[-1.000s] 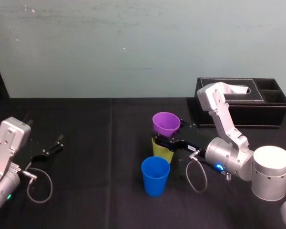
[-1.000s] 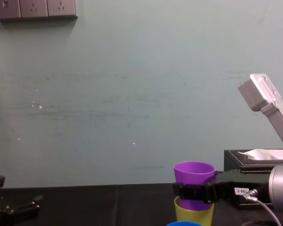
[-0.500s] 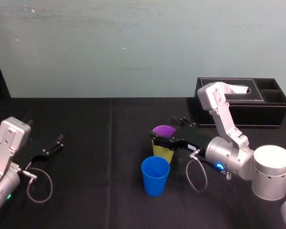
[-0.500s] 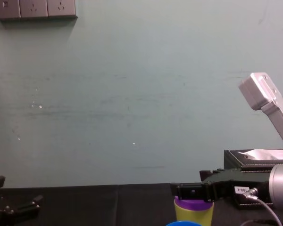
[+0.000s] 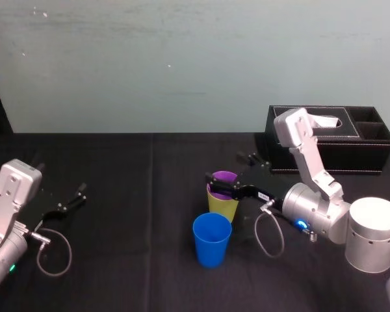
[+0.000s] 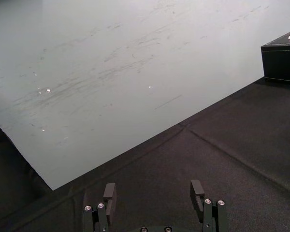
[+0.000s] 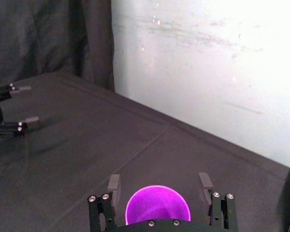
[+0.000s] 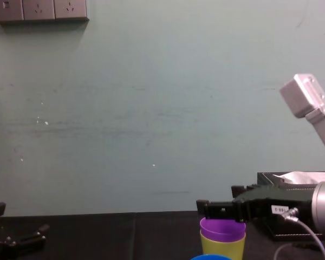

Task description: Stack the three plastic cups sequentially using one hand.

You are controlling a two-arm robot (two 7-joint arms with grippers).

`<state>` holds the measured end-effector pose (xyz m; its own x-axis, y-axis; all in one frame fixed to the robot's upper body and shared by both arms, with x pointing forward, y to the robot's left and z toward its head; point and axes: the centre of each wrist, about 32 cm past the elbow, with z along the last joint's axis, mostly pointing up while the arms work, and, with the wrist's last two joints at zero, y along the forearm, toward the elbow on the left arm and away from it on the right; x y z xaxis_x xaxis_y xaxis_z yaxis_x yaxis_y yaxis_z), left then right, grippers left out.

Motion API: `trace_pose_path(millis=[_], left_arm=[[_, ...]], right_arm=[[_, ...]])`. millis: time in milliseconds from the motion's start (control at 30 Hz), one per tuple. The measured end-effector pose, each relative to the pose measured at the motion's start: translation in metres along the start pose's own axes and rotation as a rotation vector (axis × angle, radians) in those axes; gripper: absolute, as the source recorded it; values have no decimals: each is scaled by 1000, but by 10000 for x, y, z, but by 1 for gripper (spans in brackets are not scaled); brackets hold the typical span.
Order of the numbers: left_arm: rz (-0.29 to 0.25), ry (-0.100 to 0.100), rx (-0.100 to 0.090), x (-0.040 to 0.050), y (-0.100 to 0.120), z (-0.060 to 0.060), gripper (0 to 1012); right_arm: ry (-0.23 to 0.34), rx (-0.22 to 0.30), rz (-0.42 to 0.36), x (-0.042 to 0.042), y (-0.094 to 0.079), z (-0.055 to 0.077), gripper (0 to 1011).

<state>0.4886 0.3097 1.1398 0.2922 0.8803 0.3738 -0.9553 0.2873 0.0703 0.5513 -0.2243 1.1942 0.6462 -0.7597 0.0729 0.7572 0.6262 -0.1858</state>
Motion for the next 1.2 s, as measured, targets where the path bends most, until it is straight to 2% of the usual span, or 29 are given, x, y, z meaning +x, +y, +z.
trace_pose_path(millis=[133, 267, 367, 400, 667, 800, 1000, 1200], left_arm=[[0, 0, 0, 0, 0, 0, 1000], [0, 0, 0, 0, 0, 0, 1000], [0, 0, 0, 0, 0, 0, 1000], [0, 0, 0, 0, 0, 0, 1000], [0, 0, 0, 0, 0, 0, 1000], [0, 0, 0, 0, 0, 0, 1000], [0, 0, 0, 0, 0, 0, 1000], [0, 0, 0, 0, 0, 0, 1000]], right_arm=[[-5, 16, -4, -8, -57, 24, 1004], [-1, 33, -13, -21, -187, 48, 1004], [9, 36, -17, -37, -376, 35, 1004], [9, 36, -17, -37, -376, 35, 1004], [45, -5, -9, -71, -902, -129, 1004], [66, -28, 8, -92, -1091, -214, 1004], [79, -67, 44, -151, -1271, -355, 1004], [74, -88, 79, -207, -1302, -471, 1004]])
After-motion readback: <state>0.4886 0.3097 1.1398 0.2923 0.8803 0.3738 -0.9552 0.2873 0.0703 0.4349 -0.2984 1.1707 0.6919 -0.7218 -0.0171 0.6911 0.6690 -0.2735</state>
